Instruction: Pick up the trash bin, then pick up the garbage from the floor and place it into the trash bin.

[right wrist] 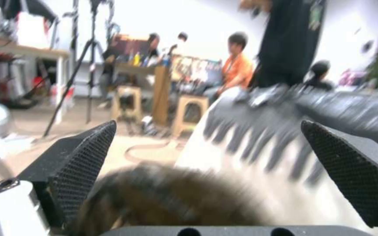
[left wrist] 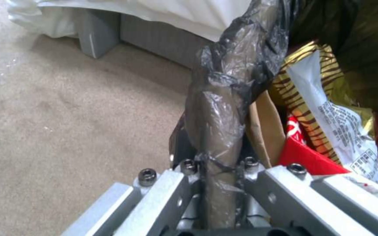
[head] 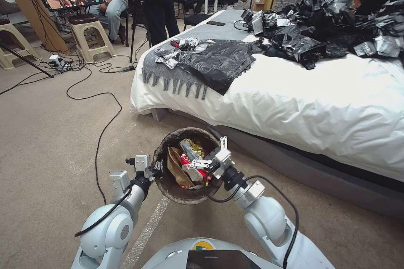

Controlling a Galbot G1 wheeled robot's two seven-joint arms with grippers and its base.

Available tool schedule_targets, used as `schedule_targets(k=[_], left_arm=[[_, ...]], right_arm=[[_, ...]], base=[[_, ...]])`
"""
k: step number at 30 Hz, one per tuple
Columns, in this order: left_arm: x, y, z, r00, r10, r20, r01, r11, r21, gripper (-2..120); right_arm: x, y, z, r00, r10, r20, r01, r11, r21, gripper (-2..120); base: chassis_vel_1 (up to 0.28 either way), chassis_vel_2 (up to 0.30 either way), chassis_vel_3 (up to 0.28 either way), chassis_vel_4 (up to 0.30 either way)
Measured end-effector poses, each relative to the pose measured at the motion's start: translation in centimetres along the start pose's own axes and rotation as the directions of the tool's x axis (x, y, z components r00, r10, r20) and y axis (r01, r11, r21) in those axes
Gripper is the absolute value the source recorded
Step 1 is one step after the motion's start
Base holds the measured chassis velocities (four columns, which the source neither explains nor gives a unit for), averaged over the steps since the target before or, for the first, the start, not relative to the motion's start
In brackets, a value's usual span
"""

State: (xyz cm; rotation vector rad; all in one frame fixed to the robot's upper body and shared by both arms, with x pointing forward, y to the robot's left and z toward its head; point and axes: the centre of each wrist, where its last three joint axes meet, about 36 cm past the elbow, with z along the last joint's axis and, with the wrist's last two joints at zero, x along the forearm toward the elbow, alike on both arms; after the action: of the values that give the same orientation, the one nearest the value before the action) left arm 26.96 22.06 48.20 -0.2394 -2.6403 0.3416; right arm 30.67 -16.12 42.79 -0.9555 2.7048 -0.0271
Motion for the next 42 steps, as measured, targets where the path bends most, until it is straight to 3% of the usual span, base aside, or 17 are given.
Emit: schedule_targets(k=[3, 6, 7, 9, 10, 12, 13, 16, 22, 30, 42], left_arm=[[0.0, 0.0, 0.0, 1.0, -0.001, 0.0, 0.001, 1.0, 0.001, 0], [-0.2, 0.2, 0.1, 1.0, -0.005, -0.002, 0.005, 1.0, 0.0, 0], [-0.2, 0.2, 0.1, 1.0, -0.005, -0.002, 0.005, 1.0, 0.0, 0], [-0.3, 0.3, 0.1, 1.0, -0.008, 0.001, 0.008, 1.0, 0.0, 0], [-0.3, 0.3, 0.1, 1.0, -0.008, 0.001, 0.008, 1.0, 0.0, 0], [-0.4, 0.5, 0.2, 1.0, -0.012, 0.006, 0.012, 1.0, 0.0, 0], [-0.4, 0.5, 0.2, 1.0, -0.012, 0.006, 0.012, 1.0, 0.0, 0], [-0.4, 0.7, 0.2, 1.0, -0.015, 0.01, 0.015, 1.0, 0.001, 0], [-0.5, 0.9, 0.2, 1.0, -0.014, 0.022, 0.014, 1.0, -0.001, 0], [-0.5, 1.0, 0.3, 0.999, -0.013, 0.04, 0.013, 1.0, -0.005, 0], [-0.5, 0.9, 0.4, 0.999, -0.006, 0.04, 0.006, 1.0, -0.003, 0]], right_arm=[[0.1, -0.9, -1.5, 0.998, 0.04, 0.051, -0.041, 0.999, 0.032, 100], [1.4, -2.4, -4.4, 0.966, 0.237, 0.099, -0.248, 0.961, 0.124, 100], [1.4, -2.4, -4.4, 0.966, 0.237, 0.099, -0.248, 0.961, 0.124, 100], [2.5, -2.5, -5.1, 0.933, 0.349, 0.085, -0.358, 0.921, 0.155, 100], [2.5, -2.5, -5.1, 0.933, 0.349, 0.085, -0.358, 0.921, 0.155, 100], [3.7, -2.3, -5.2, 0.89, 0.452, 0.063, -0.456, 0.874, 0.167, 100], [3.7, -2.3, -5.2, 0.89, 0.452, 0.063, -0.456, 0.874, 0.167, 100], [5.5, -1.9, -4.6, 0.835, 0.549, 0.044, -0.547, 0.817, 0.181, 100], [7.5, -0.9, -2.6, 0.802, 0.595, 0.051, -0.594, 0.788, 0.161, 100], [8.5, 0.0, -0.3, 0.796, 0.603, 0.057, -0.603, 0.782, 0.157, 100], [8.4, -0.1, 0.3, 0.798, 0.6, 0.046, -0.6, 0.787, 0.146, 100]], base=[[0.0, 0.0, 0.0, 0.0], [0.0, 0.0, 0.0, 0.0], [0.0, 0.0, 0.0, 0.0], [0.0, 0.0, 0.0, 0.0], [0.0, 0.0, 0.0, 0.0], [0.0, 0.0, 0.0, 0.0], [0.0, 0.0, 0.0, 0.0], [0.0, 0.0, 0.0, 0.0], [0.0, 0.0, 0.0, 0.0], [0.0, 0.0, 0.0, 0.0], [0.0, 0.0, 0.0, 0.0]])
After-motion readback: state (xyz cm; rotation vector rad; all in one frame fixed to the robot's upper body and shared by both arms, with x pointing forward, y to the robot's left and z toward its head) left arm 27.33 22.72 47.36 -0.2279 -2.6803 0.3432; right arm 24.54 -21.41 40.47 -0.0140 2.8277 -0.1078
